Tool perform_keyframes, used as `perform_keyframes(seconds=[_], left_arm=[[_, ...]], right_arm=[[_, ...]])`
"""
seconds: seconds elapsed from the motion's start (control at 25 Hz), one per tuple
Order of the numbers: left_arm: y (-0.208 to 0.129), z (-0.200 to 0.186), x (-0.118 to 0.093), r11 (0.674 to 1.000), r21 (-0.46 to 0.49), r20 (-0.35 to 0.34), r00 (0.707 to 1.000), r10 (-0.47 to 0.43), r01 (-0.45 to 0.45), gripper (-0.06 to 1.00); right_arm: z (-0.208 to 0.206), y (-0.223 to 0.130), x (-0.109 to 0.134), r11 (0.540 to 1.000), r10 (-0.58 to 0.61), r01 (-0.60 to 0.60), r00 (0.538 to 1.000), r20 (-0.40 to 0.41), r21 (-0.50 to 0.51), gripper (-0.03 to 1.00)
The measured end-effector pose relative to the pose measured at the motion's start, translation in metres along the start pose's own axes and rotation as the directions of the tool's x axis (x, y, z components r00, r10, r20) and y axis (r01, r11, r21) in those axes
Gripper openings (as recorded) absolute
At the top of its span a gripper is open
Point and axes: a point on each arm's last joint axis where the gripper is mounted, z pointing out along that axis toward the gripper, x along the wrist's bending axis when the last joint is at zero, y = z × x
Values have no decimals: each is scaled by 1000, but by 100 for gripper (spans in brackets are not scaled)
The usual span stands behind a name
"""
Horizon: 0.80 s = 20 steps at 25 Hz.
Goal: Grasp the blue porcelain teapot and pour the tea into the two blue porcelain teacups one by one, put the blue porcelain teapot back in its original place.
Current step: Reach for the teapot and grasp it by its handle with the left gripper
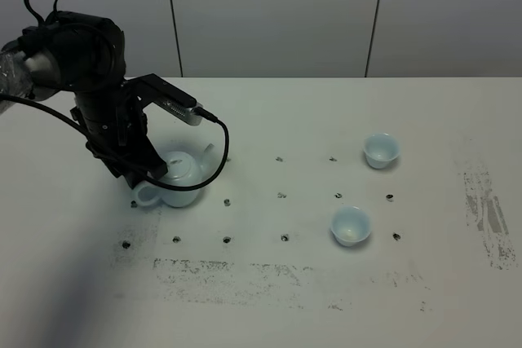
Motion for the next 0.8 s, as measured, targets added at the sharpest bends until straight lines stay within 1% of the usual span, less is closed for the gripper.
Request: perform_keyframes(seconds=[0.12,0.2,0.32,0.48,0.6,0.72,0.8], left_arm=[[-3,-2,-2,1000,24,16,1000,5,-5,42],[-6,-10,-3,999,30,12,999,38,-38,42],[-12,-33,-5,996,-2,-8,996,84,-84,42],[-27,-62,-12,992,-69,-41,994,98,-101,42],[-40,-64,-20,982,-107,-69,986,151,-157,42],[-49,-55,-26,966,-146,-83,976,202,-213,42],[-51,-48,-29,957,-178,-85,973,215,-227,42]], right_arm=[[0,0,0,1000,0,0,1000,0,0,36],[0,0,0,1000,0,0,1000,0,0,36],[0,0,0,1000,0,0,1000,0,0,36],[0,0,0,1000,0,0,1000,0,0,36],[0,0,0,1000,2,-2,1000,0,0,36],[0,0,0,1000,2,-2,1000,0,0,36],[0,0,0,1000,2,-2,1000,0,0,36]])
